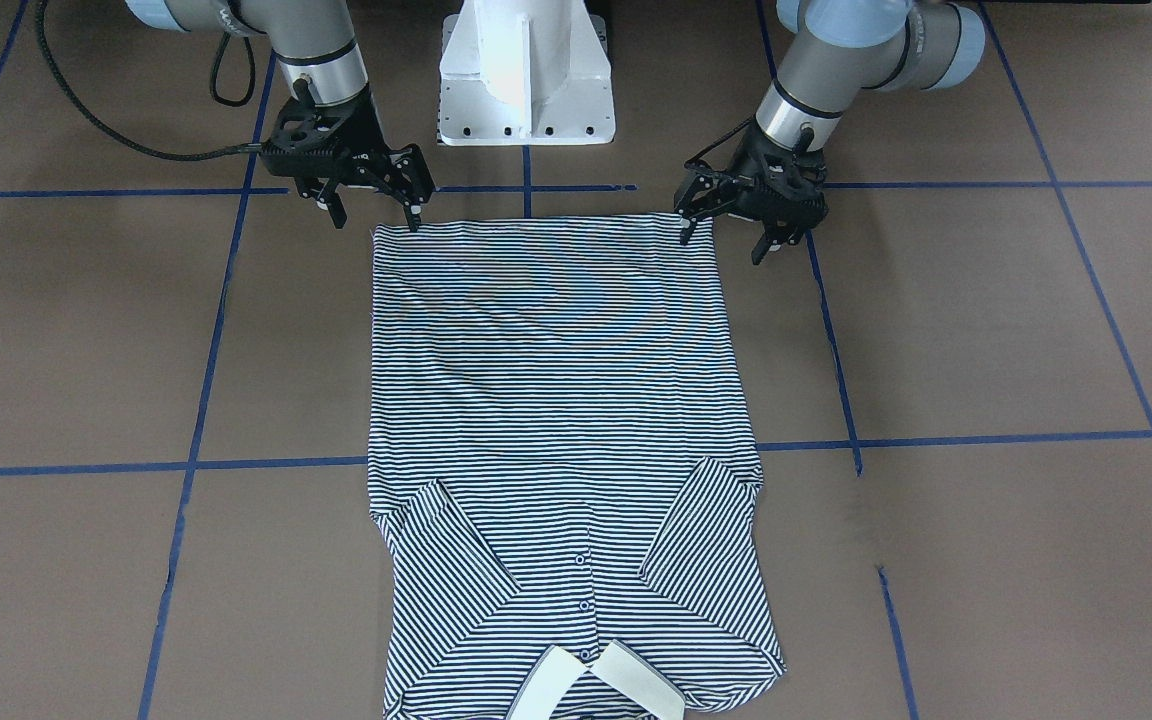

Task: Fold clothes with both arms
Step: 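Move both grippers to the shirt hem corners nearest the robot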

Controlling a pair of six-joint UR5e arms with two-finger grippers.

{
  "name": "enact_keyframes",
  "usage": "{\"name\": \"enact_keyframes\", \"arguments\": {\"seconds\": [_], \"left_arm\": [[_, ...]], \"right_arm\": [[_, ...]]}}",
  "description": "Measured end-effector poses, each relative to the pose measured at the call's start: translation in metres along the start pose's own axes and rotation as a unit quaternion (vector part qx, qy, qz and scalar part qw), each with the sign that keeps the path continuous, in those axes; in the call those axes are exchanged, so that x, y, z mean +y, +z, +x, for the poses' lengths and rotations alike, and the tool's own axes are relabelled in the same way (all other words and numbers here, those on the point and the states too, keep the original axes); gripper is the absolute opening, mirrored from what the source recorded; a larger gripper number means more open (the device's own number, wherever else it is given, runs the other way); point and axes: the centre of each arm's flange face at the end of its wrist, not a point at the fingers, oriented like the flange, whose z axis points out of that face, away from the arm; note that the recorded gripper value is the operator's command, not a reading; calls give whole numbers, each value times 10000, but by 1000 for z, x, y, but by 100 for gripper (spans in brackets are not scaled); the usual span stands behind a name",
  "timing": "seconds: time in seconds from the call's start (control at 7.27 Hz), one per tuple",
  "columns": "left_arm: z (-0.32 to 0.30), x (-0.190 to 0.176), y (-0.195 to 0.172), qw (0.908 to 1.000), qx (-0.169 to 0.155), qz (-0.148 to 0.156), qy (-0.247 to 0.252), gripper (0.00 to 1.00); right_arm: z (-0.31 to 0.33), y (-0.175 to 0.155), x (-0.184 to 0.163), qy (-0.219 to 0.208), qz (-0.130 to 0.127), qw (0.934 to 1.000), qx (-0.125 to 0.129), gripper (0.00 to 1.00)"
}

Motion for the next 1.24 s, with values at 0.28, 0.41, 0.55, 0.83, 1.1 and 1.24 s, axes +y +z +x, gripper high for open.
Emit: {"name": "enact_keyframes", "arguments": {"seconds": [0.28, 0.41, 0.55, 0.83, 1.1, 1.24], "left_arm": [[-10, 42, 22, 9993, -260, -202, -193, 73], [-6, 58, 30, 9986, -311, -252, -340, 54], [-1, 70, 37, 9978, -341, -296, -494, 48], [7, 84, 45, 9963, -358, -381, -689, 47], [10, 93, 50, 9959, -369, -454, -687, 46], [11, 97, 53, 9958, -374, -487, -672, 46]], "right_arm": [[4, 4, 7, -3, 1, 10000, 45, 100], [5, 4, 7, -3, 5, 10000, 55, 100], [6, 5, 8, -5, 4, 10000, 57, 100], [5, 5, 8, -8, 0, 10000, 55, 100], [5, 5, 9, -9, -5, 10000, 54, 100], [5, 5, 9, -8, -2, 10000, 54, 100]]}}
